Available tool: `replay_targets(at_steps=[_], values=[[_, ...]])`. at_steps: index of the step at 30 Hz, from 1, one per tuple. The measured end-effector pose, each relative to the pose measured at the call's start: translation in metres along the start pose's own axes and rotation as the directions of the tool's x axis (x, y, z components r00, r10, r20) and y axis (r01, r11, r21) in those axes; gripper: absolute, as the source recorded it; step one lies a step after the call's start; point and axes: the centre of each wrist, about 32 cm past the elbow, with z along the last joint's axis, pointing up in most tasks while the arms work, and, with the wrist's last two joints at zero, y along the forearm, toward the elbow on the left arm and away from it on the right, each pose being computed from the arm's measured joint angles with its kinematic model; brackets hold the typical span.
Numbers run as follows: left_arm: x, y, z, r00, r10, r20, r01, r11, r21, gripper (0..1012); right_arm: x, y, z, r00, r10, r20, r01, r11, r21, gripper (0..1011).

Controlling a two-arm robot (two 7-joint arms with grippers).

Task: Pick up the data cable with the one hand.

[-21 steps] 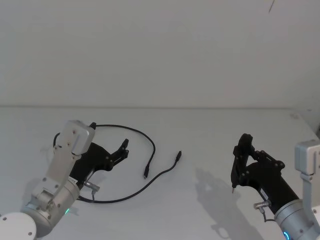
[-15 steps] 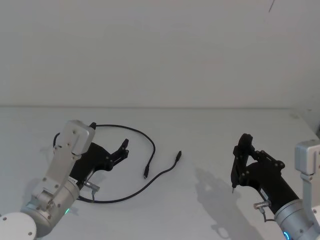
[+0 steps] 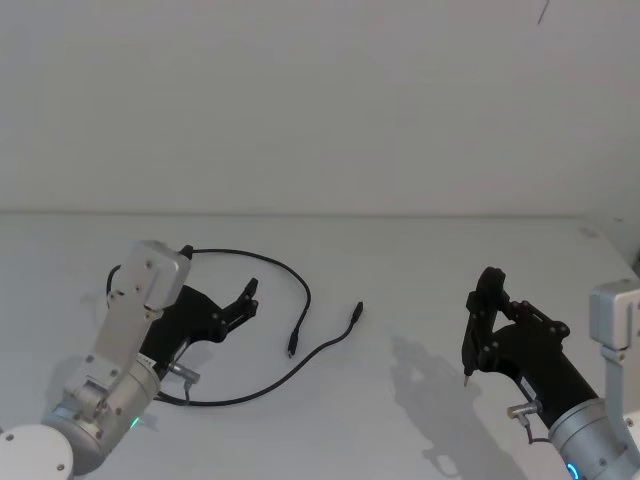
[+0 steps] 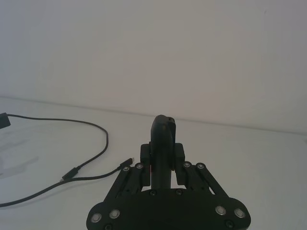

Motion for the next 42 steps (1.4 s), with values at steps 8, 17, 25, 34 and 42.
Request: replay_targets(at_steps=[8,17,25,34,42], values=[[-0.0024,-0.0022,0.0017,0.9989,-0.047,-0.002,0.047,0.9988,0.014,1001,0.0,0.0,0.0,1.0,0.0,0.0,0.0,1.0,0.0,279],[-0.012,-0.0067,0.0034,0.9885,-0.15,-0.022,0.151,0.9861,0.07,1001,0.0,0.0,0.0,1.0,0.0,0.0,0.0,1.0,0.0,279],[-0.024,-0.0128,0.004,0.9743,-0.221,-0.041,0.225,0.9651,0.134,1001,0.0,0.0,0.0,1.0,0.0,0.0,0.0,1.0,0.0,279],[-0.0336,-0.0214,0.0051,0.9671,-0.248,-0.056,0.254,0.9495,0.184,1001,0.0,0.0,0.0,1.0,0.0,0.0,0.0,1.0,0.0,279],[-0.0418,-0.0314,0.0069,0.9747,-0.212,-0.071,0.223,0.9484,0.226,1001,0.0,0.0,0.0,1.0,0.0,0.0,0.0,1.0,0.0,279]])
